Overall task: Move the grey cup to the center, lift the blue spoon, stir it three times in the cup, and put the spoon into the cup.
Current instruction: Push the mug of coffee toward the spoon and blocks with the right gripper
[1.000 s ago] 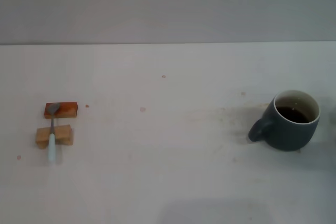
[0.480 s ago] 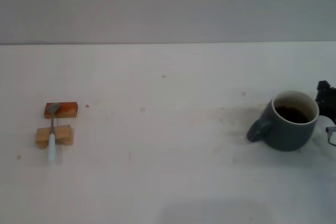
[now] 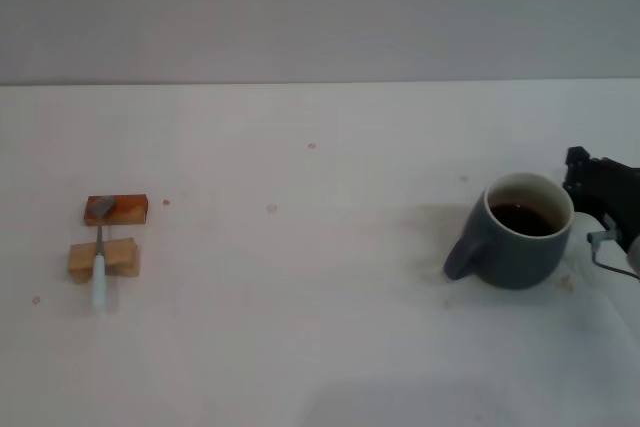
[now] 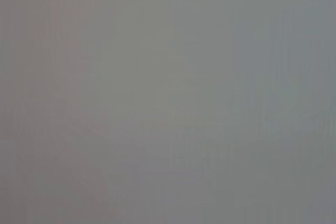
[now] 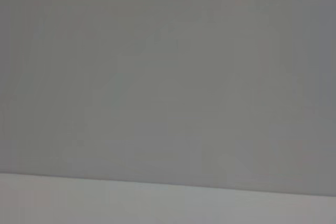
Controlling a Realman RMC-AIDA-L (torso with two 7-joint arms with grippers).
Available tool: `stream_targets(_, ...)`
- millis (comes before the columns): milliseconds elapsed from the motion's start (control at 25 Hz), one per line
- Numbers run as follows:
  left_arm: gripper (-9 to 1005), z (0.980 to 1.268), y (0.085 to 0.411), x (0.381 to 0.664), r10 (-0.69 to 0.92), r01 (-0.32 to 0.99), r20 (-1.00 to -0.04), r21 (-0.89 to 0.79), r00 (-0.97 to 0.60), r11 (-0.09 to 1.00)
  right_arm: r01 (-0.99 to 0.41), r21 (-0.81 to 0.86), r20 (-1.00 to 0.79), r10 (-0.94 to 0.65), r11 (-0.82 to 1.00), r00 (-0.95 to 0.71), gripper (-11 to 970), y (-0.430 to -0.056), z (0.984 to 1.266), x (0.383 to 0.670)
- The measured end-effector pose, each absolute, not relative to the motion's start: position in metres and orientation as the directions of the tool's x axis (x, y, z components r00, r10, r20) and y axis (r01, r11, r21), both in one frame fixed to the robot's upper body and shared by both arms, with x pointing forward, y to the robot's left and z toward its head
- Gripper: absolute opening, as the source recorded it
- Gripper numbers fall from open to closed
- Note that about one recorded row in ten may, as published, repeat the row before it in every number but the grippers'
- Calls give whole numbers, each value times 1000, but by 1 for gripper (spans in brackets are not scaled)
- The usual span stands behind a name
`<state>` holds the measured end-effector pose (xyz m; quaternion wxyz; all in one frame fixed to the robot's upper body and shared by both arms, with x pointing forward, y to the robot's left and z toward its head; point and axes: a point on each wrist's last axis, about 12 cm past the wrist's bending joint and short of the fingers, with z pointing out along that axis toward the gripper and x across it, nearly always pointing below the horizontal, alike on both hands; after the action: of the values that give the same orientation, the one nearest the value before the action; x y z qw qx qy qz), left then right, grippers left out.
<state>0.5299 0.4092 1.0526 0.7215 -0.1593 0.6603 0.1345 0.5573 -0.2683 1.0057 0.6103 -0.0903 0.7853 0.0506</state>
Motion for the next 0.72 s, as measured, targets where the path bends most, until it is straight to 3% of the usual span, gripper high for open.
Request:
stream_targets(480, 678, 1053, 410, 530, -16, -406, -996, -52, 92, 912, -294, 12, -965, -66, 956, -253, -2, -237, 1013, 570)
stream_targets(720, 678, 1052, 409, 529, -14, -404, -996, -49, 89, 913, -265, 20, -960, -56, 964, -275, -1, -246, 1007, 563)
